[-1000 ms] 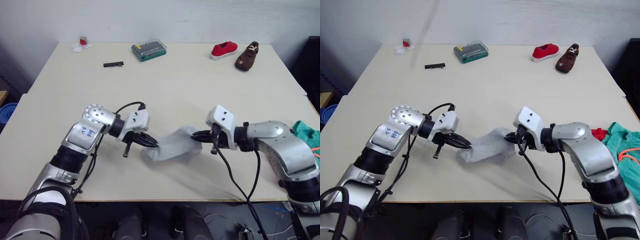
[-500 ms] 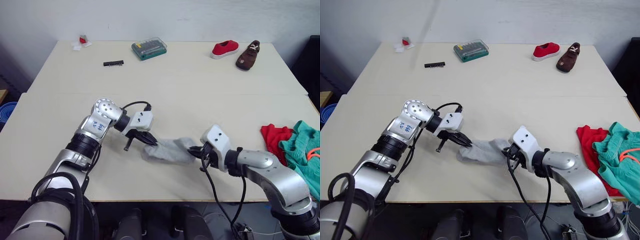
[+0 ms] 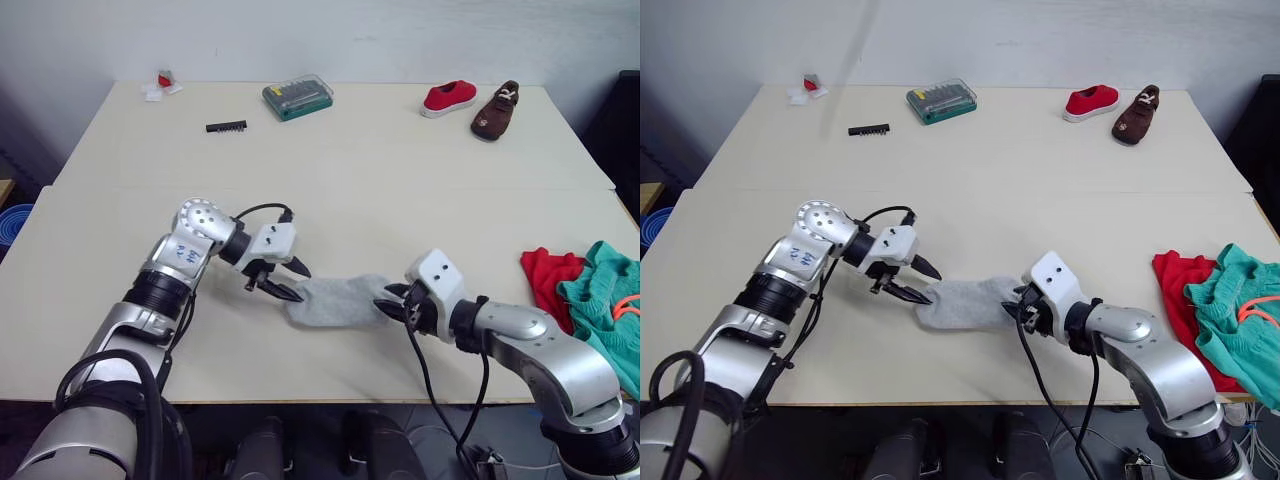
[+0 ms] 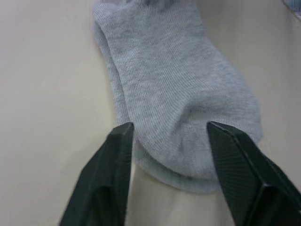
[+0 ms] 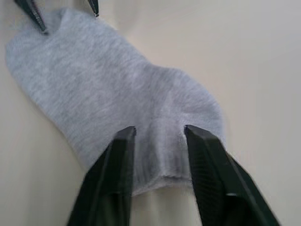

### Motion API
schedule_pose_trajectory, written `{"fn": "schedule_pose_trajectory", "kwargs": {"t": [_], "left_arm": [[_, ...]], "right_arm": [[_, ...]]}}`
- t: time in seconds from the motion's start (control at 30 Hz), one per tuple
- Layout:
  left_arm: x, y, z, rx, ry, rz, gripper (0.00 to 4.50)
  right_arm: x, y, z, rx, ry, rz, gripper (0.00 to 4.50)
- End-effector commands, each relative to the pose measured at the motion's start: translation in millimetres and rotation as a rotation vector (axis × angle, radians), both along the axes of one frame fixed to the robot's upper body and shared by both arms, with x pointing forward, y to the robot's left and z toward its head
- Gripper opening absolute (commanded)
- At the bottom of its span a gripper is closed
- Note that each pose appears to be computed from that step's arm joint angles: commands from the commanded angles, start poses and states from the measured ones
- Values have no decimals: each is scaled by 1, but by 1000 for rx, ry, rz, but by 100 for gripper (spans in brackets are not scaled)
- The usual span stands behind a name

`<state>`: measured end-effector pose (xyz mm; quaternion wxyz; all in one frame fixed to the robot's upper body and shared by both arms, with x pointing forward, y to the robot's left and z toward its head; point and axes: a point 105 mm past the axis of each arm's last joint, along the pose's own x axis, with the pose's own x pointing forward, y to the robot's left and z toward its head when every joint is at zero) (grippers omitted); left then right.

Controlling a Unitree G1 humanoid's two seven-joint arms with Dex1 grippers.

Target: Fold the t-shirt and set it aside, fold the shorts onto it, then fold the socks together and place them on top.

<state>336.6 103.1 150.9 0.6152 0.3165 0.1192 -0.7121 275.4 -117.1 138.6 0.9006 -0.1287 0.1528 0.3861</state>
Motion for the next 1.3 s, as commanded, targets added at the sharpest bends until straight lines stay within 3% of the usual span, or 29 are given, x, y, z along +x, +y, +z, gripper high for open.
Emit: {"fn": "schedule_pose_trajectory", "kwargs": {"t": [0.03, 0.1, 0.2, 0.3, 0.47, 0.63, 0.7, 0.83, 0.97, 1.13, 1.3], "left_arm": [[-9, 1, 32, -162, 25, 52, 380], [-14, 2, 38, -229, 71, 103, 443], [-21, 3, 38, -280, 114, 159, 443], [-31, 1, 37, -326, 169, 201, 381], [-41, -10, 20, -293, 194, 235, 221], [-38, -24, 7, -279, 208, 262, 71], [-34, -28, -12, -214, 195, 288, 9], [-24, -26, -43, -104, 149, 324, 4], [-17, -14, -58, -26, 87, 349, 4], [-9, 9, -67, 28, 42, 387, 4], [-17, 1, -52, -66, 85, 344, 4]], "right_arm": [[-12, 4, 31, 34, -90, 87, 278], [-17, 3, 37, 42, -105, 121, 278], [-19, 1, 41, 50, -108, 152, 278], [-17, 0, 41, 53, -106, 171, 184], [-6, 8, 33, 70, -98, 171, 5], [7, 14, 9, 19, -92, 159, 0], [13, 18, -5, 8, -73, 155, 0], [22, 15, -31, -70, -56, 125, 0], [35, -10, -41, -135, -75, 20, 0], [35, -33, -22, -82, -102, -46, 0], [27, -23, 15, 34, -162, 14, 0]]}}
